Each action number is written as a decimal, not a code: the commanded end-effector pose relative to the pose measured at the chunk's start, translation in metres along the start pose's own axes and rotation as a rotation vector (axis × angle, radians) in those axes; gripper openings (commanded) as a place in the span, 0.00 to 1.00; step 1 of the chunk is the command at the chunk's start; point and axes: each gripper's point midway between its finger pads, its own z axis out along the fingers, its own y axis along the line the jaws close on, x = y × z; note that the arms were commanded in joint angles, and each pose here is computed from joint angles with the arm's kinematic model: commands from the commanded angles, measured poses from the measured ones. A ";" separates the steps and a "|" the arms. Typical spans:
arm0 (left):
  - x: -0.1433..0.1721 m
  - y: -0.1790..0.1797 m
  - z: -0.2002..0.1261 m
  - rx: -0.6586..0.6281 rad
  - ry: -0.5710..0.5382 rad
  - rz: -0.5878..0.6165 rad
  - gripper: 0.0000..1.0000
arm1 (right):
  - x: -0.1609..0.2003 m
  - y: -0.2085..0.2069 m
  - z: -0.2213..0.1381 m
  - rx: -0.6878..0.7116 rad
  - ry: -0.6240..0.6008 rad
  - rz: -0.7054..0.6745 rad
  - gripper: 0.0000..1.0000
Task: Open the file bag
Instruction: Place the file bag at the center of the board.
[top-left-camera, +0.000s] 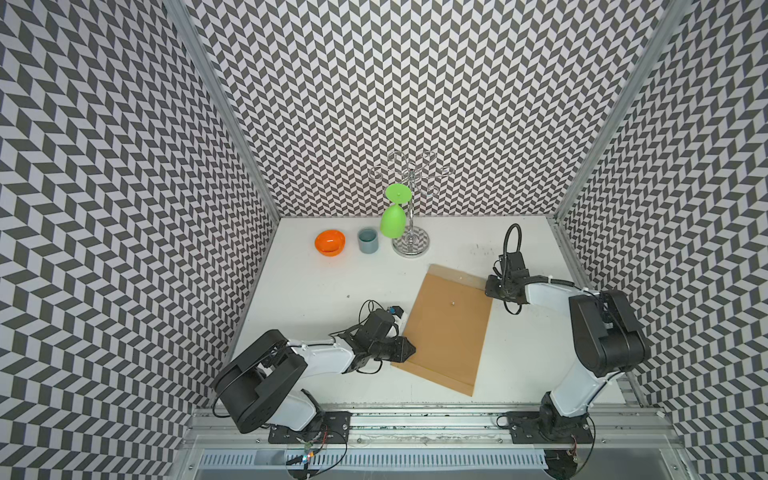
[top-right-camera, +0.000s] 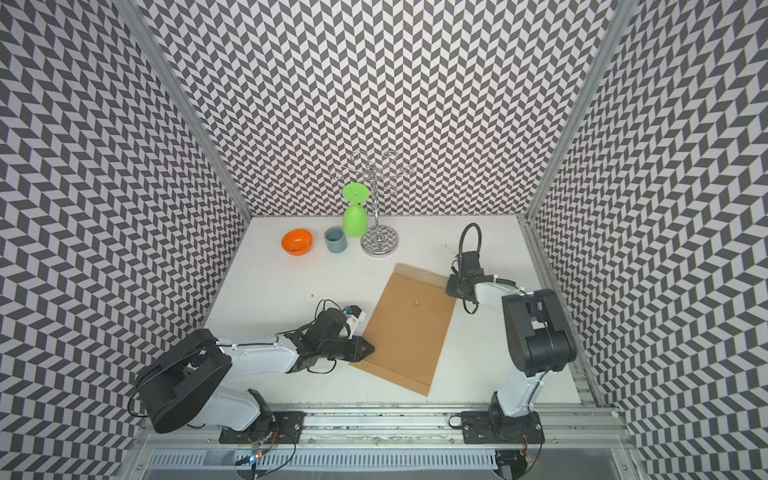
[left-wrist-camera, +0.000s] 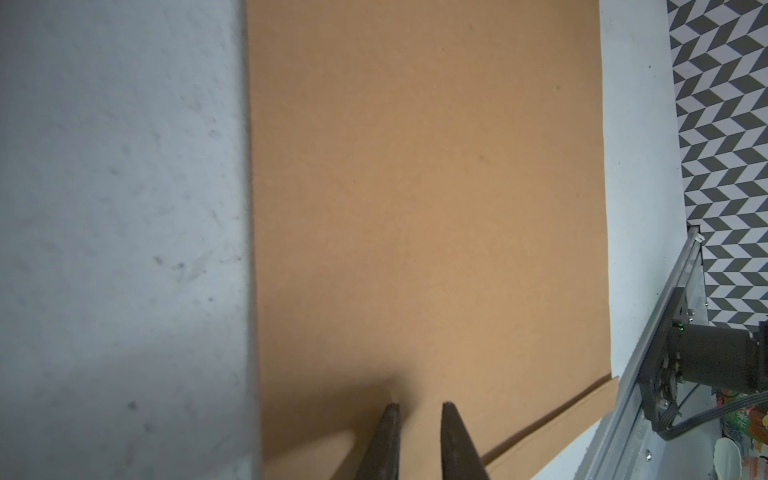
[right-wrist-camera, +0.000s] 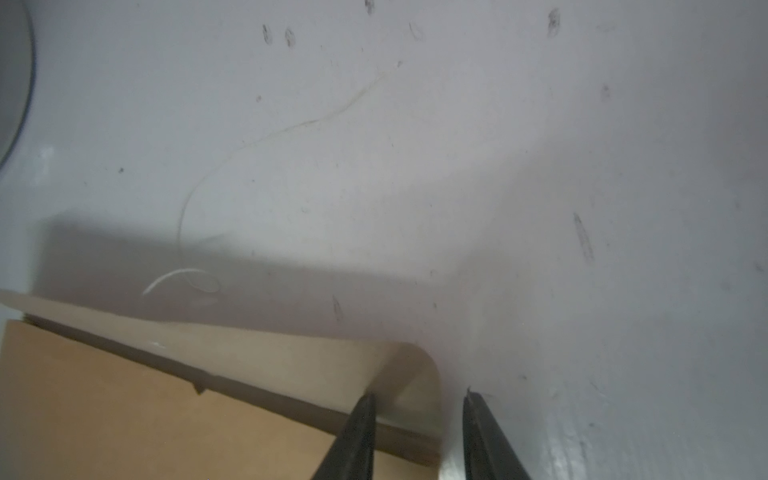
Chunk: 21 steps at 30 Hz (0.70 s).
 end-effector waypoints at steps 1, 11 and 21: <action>0.002 0.003 0.000 -0.006 0.011 0.001 0.21 | -0.006 0.013 0.014 -0.043 0.001 0.004 0.31; 0.001 0.002 0.002 -0.003 0.013 0.004 0.21 | -0.008 0.032 0.036 -0.023 0.050 -0.076 0.11; 0.005 -0.004 0.008 0.026 0.038 0.007 0.21 | -0.010 0.055 0.061 -0.015 0.096 -0.154 0.11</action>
